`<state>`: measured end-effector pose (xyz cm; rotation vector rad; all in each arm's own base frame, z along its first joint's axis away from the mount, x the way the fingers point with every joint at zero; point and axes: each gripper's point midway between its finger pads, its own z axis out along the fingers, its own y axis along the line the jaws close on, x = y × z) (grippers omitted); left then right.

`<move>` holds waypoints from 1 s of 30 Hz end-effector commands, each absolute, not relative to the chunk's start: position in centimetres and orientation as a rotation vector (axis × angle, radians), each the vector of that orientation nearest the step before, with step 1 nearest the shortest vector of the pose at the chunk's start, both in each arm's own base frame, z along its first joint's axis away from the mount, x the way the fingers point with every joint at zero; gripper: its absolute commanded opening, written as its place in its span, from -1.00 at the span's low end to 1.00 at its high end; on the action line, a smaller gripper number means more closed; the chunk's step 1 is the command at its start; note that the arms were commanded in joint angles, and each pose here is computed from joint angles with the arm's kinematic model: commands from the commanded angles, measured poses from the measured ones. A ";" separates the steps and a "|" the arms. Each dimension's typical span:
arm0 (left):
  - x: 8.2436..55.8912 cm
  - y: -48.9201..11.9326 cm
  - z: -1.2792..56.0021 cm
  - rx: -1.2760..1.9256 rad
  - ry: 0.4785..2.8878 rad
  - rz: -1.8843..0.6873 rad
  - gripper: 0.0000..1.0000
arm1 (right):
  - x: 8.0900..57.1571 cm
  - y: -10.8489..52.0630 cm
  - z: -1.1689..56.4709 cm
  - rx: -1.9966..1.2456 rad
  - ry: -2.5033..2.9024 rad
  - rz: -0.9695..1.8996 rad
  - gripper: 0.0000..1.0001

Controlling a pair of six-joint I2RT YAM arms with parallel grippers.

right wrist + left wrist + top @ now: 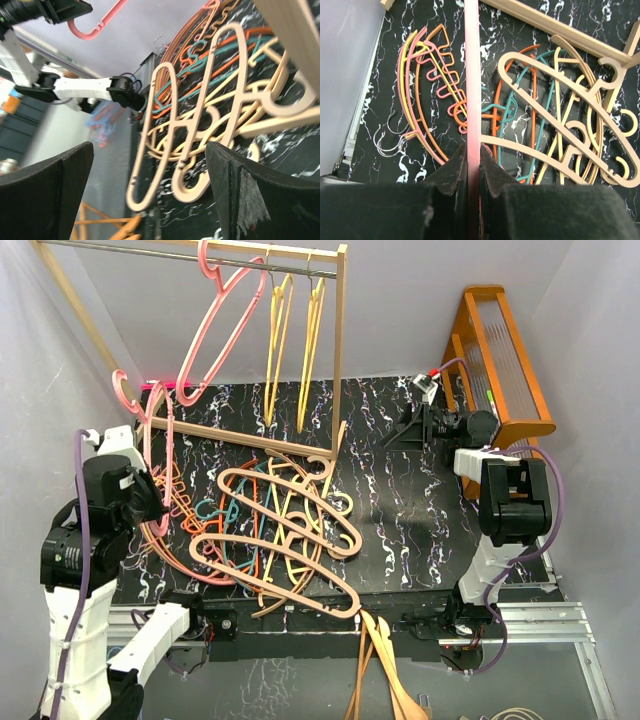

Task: Organize the hangers
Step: Move the clothesline to the center of the board.

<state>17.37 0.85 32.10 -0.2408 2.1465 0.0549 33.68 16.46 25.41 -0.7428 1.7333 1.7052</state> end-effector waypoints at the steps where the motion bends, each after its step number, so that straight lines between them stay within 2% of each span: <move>1: 18.3 0.4 31.7 -0.241 2.160 0.040 -1.00 | 31.0 15.4 23.3 -0.931 1.771 1.587 0.97; 6: 18.3 0.4 31.6 -0.240 2.155 0.041 -1.00 | 29.5 15.6 26.6 -0.902 1.810 1.595 0.97; 13: 18.5 0.7 31.0 -0.237 2.153 0.060 -1.00 | 23.2 16.2 38.0 -1.141 1.547 1.293 0.97; 18: 18.8 0.2 31.2 -0.234 2.133 0.023 -1.00 | 17.5 17.7 43.5 -1.172 1.475 1.341 0.97; 20: 18.8 0.0 31.5 -0.239 2.120 0.006 -1.00 | 17.0 18.4 45.6 -1.318 1.400 1.375 0.97; 21: 18.8 0.0 31.6 -0.242 2.114 0.000 -1.00 | 16.4 18.7 47.1 -1.282 1.445 1.560 0.97; 22: 18.8 -0.1 31.7 -0.245 2.108 -0.006 -1.00 | 16.3 19.2 47.3 -1.285 1.396 1.618 0.97; 24: 18.8 -0.1 32.0 -0.254 2.097 -0.013 -1.00 | 15.0 20.6 49.7 -1.338 1.287 1.559 0.96; 28: 18.4 0.5 32.8 -0.280 2.082 0.012 -1.00 | 21.6 14.1 49.8 -0.878 1.473 1.292 0.97; 29: 18.4 0.6 33.0 -0.282 2.083 0.023 -1.00 | 24.8 10.1 49.7 -0.700 1.488 1.095 0.97; 30: 18.3 0.8 33.1 -0.282 2.085 0.037 -1.00 | 28.5 7.7 47.7 -0.525 1.619 0.784 0.99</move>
